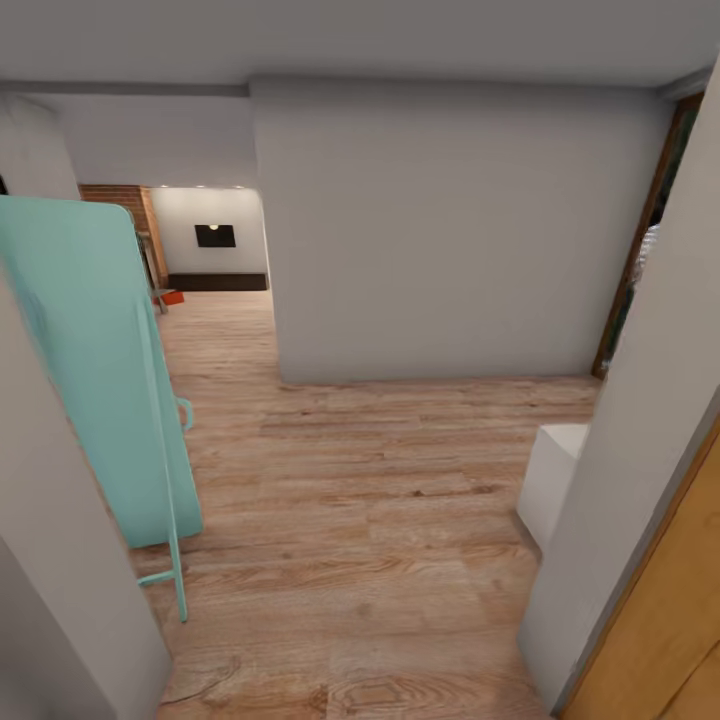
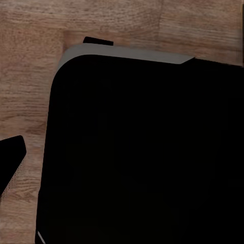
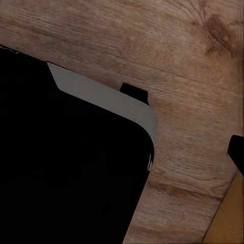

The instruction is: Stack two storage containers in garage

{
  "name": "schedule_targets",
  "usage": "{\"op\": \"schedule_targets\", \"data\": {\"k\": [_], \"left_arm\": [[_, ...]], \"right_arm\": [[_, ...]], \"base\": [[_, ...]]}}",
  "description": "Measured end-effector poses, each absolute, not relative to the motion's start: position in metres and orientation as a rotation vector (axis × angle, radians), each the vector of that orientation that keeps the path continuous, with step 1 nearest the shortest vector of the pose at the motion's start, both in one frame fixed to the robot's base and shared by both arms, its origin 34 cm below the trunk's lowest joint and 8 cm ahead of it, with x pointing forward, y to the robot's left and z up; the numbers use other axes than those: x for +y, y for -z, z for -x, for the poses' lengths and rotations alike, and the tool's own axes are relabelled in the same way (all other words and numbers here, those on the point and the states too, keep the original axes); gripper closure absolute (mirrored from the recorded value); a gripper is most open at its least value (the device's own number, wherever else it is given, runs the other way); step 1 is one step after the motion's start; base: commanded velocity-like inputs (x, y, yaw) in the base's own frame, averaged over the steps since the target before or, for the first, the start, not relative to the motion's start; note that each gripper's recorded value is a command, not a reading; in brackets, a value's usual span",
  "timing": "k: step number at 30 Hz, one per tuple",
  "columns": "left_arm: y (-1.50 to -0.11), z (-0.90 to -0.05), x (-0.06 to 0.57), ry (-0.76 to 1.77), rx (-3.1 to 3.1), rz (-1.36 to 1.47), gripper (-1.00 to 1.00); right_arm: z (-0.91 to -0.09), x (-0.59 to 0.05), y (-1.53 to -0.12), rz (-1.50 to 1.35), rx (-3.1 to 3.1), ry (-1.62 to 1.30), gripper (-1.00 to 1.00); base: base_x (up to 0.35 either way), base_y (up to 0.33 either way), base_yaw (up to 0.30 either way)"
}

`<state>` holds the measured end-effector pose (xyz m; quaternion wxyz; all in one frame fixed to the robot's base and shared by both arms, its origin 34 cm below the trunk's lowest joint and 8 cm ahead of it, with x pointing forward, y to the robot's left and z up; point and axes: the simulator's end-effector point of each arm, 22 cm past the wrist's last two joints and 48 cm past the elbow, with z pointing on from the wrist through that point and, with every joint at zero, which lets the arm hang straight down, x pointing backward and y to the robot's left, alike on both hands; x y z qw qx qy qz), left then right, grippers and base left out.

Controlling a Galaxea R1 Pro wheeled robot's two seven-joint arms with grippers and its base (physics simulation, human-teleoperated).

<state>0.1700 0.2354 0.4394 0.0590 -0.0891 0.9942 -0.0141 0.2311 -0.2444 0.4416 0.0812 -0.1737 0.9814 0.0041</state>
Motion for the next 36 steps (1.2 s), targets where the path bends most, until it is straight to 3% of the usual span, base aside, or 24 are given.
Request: {"op": "schedule_targets", "data": {"k": [36], "left_arm": [[-0.4394,-0.17,0.2353,0.043,3.011,0.269,-1.0]], "right_arm": [[-0.2311,-0.2443,-0.4416,0.519,2.933,-0.013,-1.0]], "base": [[0.321,0.0,0.0]]}}
